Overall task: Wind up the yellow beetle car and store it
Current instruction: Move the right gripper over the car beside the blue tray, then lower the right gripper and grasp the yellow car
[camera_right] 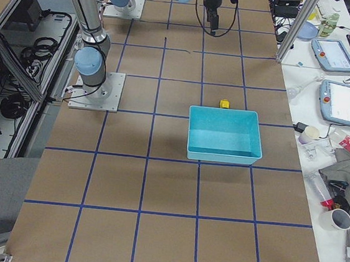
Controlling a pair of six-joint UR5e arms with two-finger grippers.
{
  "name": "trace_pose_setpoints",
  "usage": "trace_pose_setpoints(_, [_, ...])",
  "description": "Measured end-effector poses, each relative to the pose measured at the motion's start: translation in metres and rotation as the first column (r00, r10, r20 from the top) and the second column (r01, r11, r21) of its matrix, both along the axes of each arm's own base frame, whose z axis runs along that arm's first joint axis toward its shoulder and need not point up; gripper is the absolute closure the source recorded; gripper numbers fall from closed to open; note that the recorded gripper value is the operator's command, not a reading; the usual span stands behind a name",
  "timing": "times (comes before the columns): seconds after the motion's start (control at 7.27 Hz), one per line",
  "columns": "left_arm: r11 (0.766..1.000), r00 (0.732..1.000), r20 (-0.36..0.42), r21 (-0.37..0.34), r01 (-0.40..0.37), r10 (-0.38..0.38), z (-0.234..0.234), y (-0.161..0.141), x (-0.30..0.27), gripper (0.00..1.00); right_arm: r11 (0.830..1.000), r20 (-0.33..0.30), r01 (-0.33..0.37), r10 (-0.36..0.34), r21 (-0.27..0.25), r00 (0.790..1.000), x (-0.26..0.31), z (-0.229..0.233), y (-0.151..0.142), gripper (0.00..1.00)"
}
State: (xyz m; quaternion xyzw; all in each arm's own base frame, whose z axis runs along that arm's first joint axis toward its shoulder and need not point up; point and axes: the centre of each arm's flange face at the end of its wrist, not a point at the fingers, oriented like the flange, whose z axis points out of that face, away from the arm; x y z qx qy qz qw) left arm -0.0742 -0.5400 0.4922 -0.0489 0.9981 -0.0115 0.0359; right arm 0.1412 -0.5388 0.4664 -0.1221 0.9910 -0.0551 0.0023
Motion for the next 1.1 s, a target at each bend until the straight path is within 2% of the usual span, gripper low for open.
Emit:
trace_pose_setpoints(0.14, [0.999, 0.999, -0.007, 0.003, 0.045, -0.045, -0.001, 0.011, -0.013, 0.0, 0.993, -0.004, -0.11, 0.111, 0.038, 0.994, -0.011, -0.041, -0.031, 0.0])
trace_pose_setpoints(0.28, [0.998, 0.998, -0.02, -0.006, 0.065, -0.065, 0.002, 0.02, -0.02, 0.0, 0.972, -0.005, -0.231, 0.231, 0.044, 0.973, -0.028, -0.073, -0.057, 0.0])
trace_pose_setpoints(0.41, [0.997, 0.997, -0.035, -0.013, 0.074, -0.074, 0.005, 0.026, -0.025, 0.0, 0.936, -0.016, -0.35, 0.351, 0.031, 0.936, -0.054, -0.097, -0.079, 0.0])
trace_pose_setpoints(0.55, [0.997, 0.996, -0.042, -0.019, 0.077, -0.078, 0.008, 0.03, -0.027, 0.0, 0.88, -0.036, -0.475, 0.475, 0.022, 0.879, -0.083, -0.114, -0.094, 0.0])
trace_pose_setpoints(0.69, [0.997, 0.996, -0.046, -0.024, 0.078, -0.079, 0.01, 0.033, -0.027, 0.0, 0.793, -0.056, -0.609, 0.609, 0.023, 0.791, -0.105, -0.129, -0.103, 0.0])
trace_pose_setpoints(0.83, [0.997, 0.996, -0.05, -0.025, 0.079, -0.08, 0.011, 0.035, -0.028, 0.0, 0.66, -0.069, -0.75, 0.751, 0.036, 0.657, -0.118, -0.147, -0.111, 0.0])
trace_pose_setpoints(0.96, [0.997, 0.995, -0.055, -0.021, 0.08, -0.081, 0.009, 0.036, -0.029, 0.0, 0.524, -0.075, -0.851, 0.851, 0.049, 0.52, -0.13, -0.167, -0.117, 0.0])
trace_pose_setpoints(1.1, [0.997, 0.995, -0.058, -0.015, 0.08, -0.081, 0.006, 0.039, -0.029, 0.0, 0.416, -0.077, -0.907, 0.908, 0.059, 0.412, -0.146, -0.186, -0.124, 0.0])
